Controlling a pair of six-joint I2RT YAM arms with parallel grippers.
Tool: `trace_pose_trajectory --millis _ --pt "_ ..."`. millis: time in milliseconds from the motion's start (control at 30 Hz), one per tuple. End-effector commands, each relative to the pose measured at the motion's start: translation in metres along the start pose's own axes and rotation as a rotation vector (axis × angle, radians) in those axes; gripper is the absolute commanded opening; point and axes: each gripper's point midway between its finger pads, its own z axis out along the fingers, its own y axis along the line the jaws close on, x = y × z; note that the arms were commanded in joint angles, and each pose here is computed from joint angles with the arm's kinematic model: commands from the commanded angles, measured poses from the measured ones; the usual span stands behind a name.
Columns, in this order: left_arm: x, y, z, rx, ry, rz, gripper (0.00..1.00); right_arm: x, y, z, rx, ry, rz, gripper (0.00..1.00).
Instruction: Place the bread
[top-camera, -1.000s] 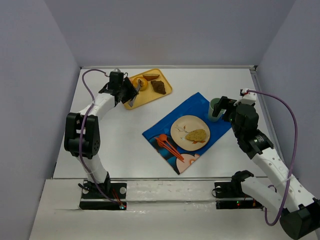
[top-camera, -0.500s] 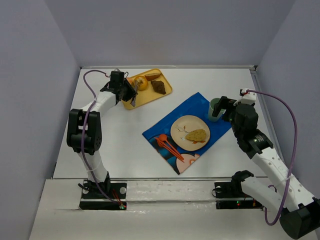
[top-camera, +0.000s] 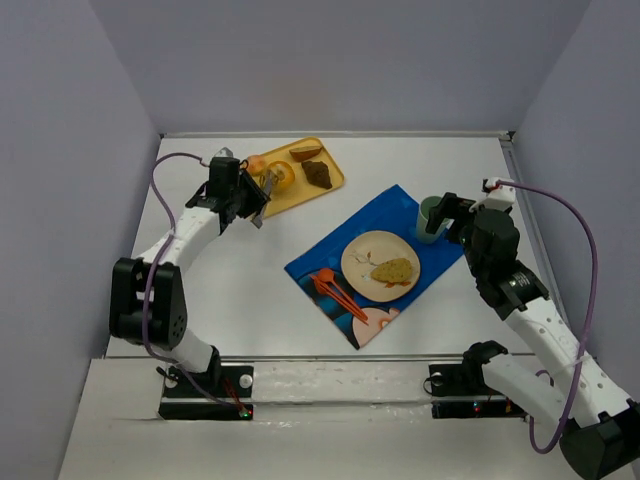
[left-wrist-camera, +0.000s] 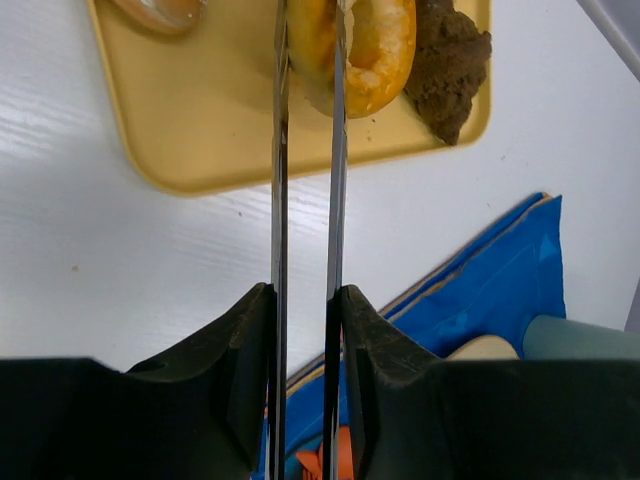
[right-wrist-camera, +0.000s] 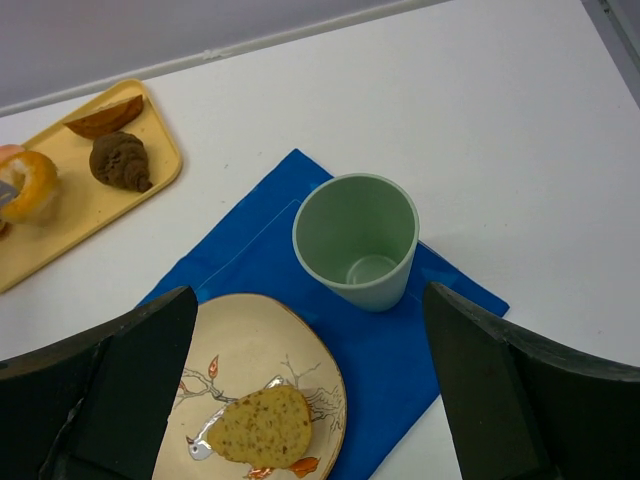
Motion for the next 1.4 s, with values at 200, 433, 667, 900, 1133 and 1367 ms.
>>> trace_pose_trajectory --millis 200,433,667,900,1133,1367 --pt "0.078 -0.077 -0.089 0.286 0.009 0.272 0.26 -0.009 0.000 0.000 0.002 -0.031 0.018 1.00" --pt "0.156 -0.113 -0.116 0.455 0.168 0.476 0.29 -0.009 0.001 -0.002 -0.010 -0.032 0.023 1.00" --pt "0.202 -0.119 -0.118 0.476 0.279 0.593 0.34 -0.011 0.001 -0.005 -0.017 -0.043 0.027 1.00" --pt "0.213 -0.108 -0.114 0.412 0.325 0.649 0.47 -0.010 0.001 -0.004 -0.015 -0.039 0.023 1.00" --pt "0.198 -0.115 -0.121 0.407 0.265 0.647 0.61 -0.010 0.001 -0.004 -0.014 -0.039 0.022 1.00" --pt "0.162 -0.114 -0.122 0.301 0.129 0.611 0.62 -0.011 0.000 -0.005 -0.012 -0.040 0.019 1.00"
